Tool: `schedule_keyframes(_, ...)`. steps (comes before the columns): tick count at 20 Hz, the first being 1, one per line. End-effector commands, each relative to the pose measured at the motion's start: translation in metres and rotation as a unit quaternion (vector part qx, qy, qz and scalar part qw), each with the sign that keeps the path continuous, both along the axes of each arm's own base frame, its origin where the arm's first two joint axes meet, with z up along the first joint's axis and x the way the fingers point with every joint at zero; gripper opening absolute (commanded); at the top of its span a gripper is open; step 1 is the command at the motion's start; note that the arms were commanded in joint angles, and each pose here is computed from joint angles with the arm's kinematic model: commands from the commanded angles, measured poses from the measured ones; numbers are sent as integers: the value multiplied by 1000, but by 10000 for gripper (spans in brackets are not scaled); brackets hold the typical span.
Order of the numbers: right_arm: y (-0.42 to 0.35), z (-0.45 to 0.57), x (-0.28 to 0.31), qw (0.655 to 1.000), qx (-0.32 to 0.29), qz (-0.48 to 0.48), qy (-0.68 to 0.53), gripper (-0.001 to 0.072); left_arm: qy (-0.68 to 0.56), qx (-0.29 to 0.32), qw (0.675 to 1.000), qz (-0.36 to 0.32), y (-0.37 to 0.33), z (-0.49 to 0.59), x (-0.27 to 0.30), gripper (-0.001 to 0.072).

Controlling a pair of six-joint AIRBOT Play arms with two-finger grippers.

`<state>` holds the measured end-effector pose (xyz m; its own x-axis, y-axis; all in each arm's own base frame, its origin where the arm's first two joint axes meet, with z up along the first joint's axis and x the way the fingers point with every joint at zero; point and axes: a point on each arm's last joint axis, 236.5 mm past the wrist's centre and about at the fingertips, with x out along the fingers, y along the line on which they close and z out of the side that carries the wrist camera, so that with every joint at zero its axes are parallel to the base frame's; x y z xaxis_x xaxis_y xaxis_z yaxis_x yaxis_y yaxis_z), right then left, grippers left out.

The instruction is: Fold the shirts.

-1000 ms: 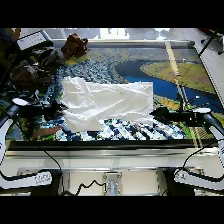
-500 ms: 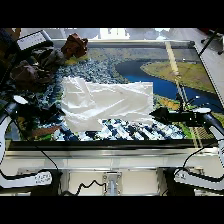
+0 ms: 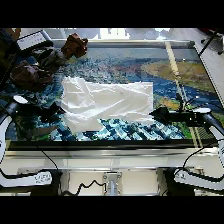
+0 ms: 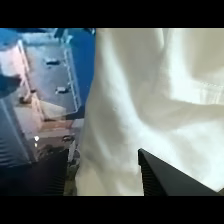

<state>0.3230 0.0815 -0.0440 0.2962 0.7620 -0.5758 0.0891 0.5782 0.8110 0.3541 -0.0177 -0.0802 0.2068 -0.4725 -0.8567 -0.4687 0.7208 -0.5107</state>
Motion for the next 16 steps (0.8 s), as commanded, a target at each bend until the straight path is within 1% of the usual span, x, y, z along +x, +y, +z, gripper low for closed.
schedule_keyframes(1, 1, 1, -1, 1000, 2, 1, 0, 534, 19, -27, 999, 1, -10, -8, -3, 463)
schedule_keyframes(4, 1, 1, -1, 1000, 2, 2, 0, 534, 43, -38, 998, -1, -14, -22, -8, 463)
schedule_keyframes(6, 1, 1, -1, 1000, 2, 2, 0, 534, 29, -50, 998, 15, -19, -21, 3, 462)
schedule_keyframes(7, 0, 0, -1, 1000, 1, 2, 2, 534, 13, -57, 998, 20, -22, -18, 11, 423)
schedule_keyframes(9, -1, -4, -6, 1000, -5, 3, 17, 534, -11, -71, 997, 25, -29, -12, 22, 60)
schedule_keyframes(10, -3, -9, -11, 999, -15, 9, 29, 534, -16, -73, 997, 27, -31, -11, 25, 21)
schedule_keyframes(14, -23, -37, -38, 992, -82, 29, 89, 535, -15, -73, 997, 22, -35, -11, 24, 21)
schedule_keyframes(16, -33, -45, -34, 990, -106, 8, 97, 535, -12, -77, 997, 18, -37, -10, 22, 20)
